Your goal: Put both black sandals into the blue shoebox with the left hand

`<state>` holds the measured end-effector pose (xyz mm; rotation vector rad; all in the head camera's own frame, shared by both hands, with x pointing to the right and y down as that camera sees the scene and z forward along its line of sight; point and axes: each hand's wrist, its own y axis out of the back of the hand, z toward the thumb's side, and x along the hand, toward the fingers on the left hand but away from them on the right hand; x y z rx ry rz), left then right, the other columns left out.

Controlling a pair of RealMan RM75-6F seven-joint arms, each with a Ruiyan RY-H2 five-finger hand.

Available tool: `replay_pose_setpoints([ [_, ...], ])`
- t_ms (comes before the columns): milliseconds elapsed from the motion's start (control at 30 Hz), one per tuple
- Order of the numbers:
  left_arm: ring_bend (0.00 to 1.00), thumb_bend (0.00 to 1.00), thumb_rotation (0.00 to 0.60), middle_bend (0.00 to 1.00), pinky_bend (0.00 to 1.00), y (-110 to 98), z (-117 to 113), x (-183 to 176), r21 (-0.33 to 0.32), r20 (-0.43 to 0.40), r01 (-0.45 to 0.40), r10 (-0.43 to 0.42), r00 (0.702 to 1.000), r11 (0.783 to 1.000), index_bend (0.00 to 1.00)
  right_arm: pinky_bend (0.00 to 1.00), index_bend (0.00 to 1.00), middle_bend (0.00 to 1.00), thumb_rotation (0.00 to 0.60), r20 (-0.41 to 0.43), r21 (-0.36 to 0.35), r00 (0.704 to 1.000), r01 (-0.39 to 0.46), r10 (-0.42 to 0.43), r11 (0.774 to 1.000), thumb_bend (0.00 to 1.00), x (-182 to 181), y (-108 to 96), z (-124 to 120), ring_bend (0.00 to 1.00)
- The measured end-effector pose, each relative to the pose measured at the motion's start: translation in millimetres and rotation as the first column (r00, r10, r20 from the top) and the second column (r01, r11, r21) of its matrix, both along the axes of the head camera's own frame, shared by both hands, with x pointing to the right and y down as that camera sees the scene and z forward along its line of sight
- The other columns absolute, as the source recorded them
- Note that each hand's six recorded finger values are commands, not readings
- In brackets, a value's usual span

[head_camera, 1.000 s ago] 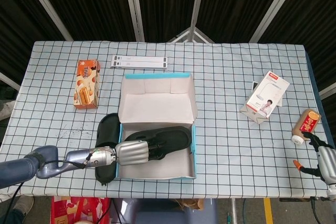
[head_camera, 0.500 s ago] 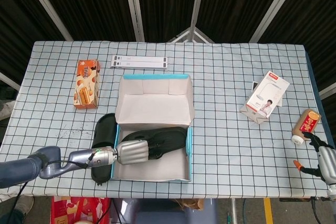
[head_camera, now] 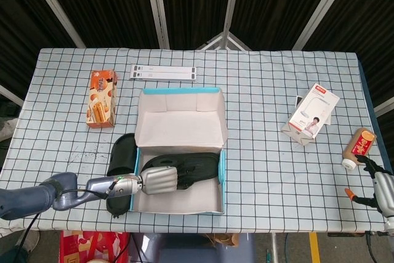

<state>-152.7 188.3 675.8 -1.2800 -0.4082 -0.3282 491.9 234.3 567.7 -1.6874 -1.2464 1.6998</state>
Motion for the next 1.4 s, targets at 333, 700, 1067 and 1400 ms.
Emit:
replay_pose_setpoints([
  [333, 0.02, 0.12, 0.577, 0.06, 0.31, -16.2, -14.2, -2.6, 0.059, -0.002, 0.039, -0.039, 0.999, 0.997, 0.0, 0.31, 0.18, 0.24, 0.6, 0.001, -0.006, 1.0, 0.007, -0.007, 1.0, 0.23, -2.6, -0.1, 1.5, 0.3],
  [700, 0.0, 0.01, 0.546, 0.0, 0.31, -26.9, -24.0, -3.7, 0.115, -0.007, 0.112, -0.112, 0.994, 0.987, 0.0, 0.31, 0.18, 0.24, 0.6, 0.003, -0.018, 1.0, 0.009, -0.009, 1.0, 0.23, -3.0, -0.6, 4.3, 0.3],
  [1067, 0.0, 0.0, 0.532, 0.0, 0.31, -34.9, -45.5, 0.1, 0.137, -0.026, 0.151, -0.149, 0.989, 0.979, 0.0, 0.31, 0.18, 0.24, 0.6, 0.006, -0.018, 1.0, 0.01, -0.01, 1.0, 0.23, -3.6, -0.5, 4.5, 0.3],
  [1400, 0.0, 0.0, 0.532, 0.0, 0.31, -36.7, -51.1, -0.7, 0.153, -0.007, 0.154, -0.155, 0.988, 0.976, 0.0, 0.31, 0.18, 0.24, 0.6, 0.009, -0.019, 1.0, 0.009, -0.009, 1.0, 0.23, -2.9, -0.2, 4.6, 0.3],
])
